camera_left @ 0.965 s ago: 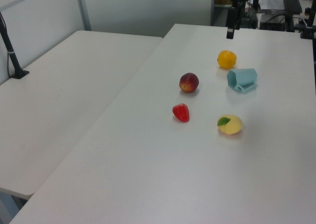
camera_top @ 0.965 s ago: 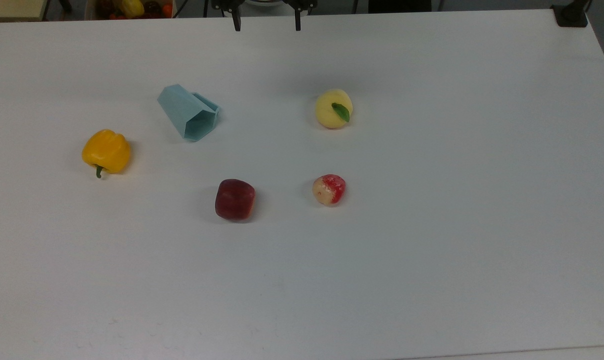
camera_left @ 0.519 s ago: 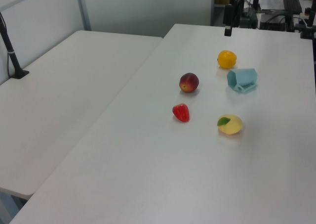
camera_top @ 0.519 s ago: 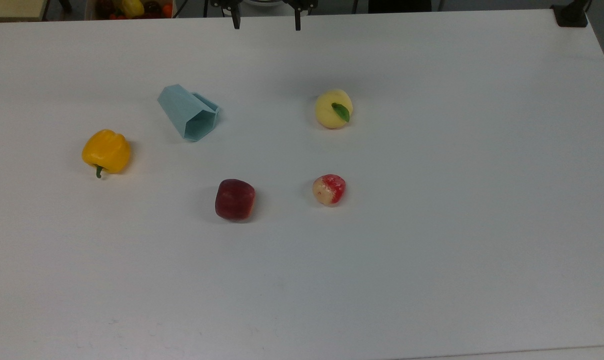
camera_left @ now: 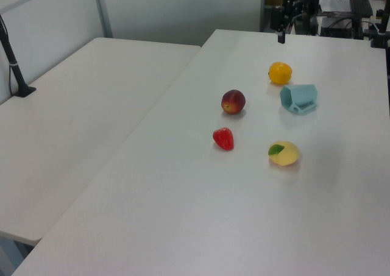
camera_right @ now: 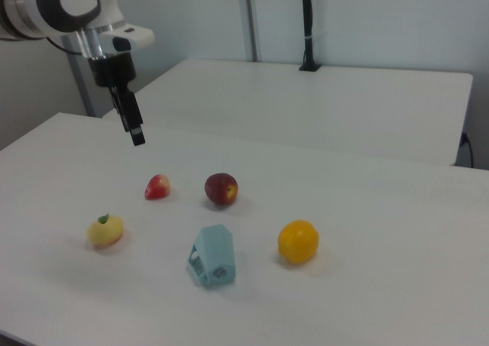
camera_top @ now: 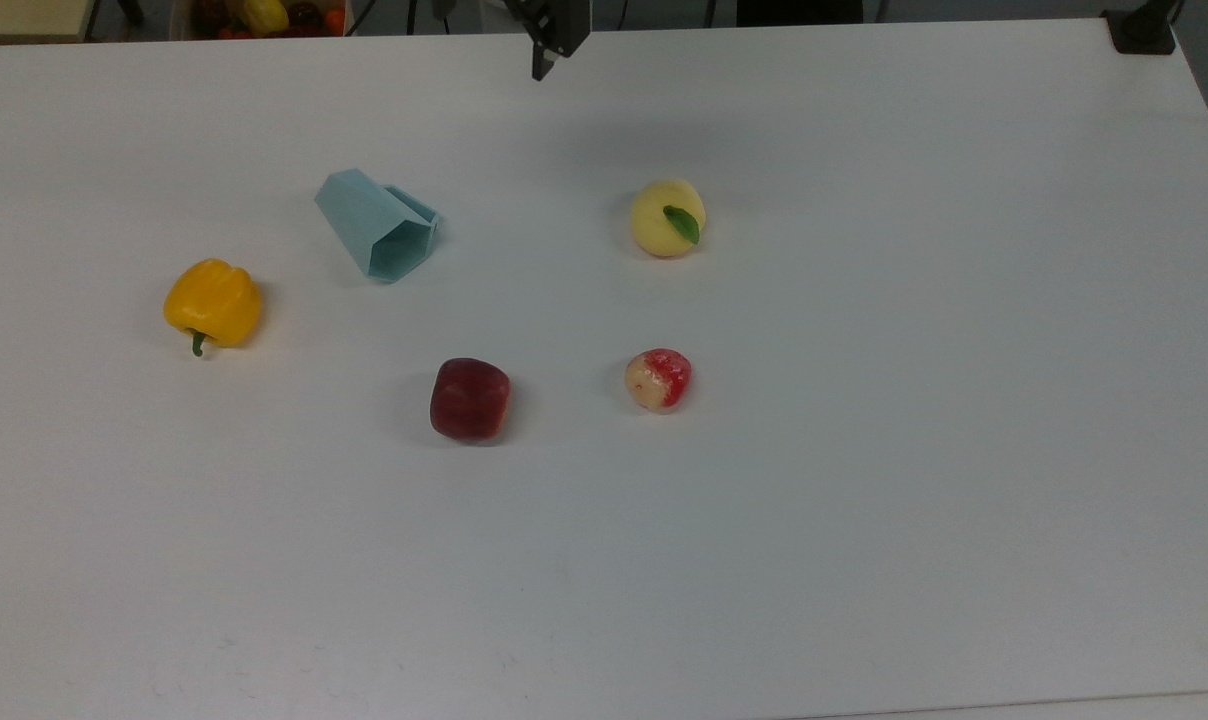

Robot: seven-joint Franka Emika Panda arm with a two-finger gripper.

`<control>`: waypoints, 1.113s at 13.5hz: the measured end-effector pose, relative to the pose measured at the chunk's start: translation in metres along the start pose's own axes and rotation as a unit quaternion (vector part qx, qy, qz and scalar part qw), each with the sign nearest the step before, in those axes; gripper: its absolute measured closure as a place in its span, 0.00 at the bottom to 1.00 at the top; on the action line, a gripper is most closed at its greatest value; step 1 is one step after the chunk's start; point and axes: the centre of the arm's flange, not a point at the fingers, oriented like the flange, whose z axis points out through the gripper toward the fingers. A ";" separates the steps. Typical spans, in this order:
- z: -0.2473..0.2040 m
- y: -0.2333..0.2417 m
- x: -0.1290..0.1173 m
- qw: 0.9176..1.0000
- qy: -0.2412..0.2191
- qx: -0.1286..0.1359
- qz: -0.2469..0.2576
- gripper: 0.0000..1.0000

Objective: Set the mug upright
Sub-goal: 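Move the gripper over the tipped light-blue mug and lower it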

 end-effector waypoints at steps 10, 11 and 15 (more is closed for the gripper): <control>0.124 0.038 0.100 0.975 -0.086 -0.121 0.167 0.00; 0.143 0.037 0.107 0.969 -0.093 -0.133 0.185 0.00; 0.189 0.018 0.120 0.962 -0.086 -0.146 0.216 0.00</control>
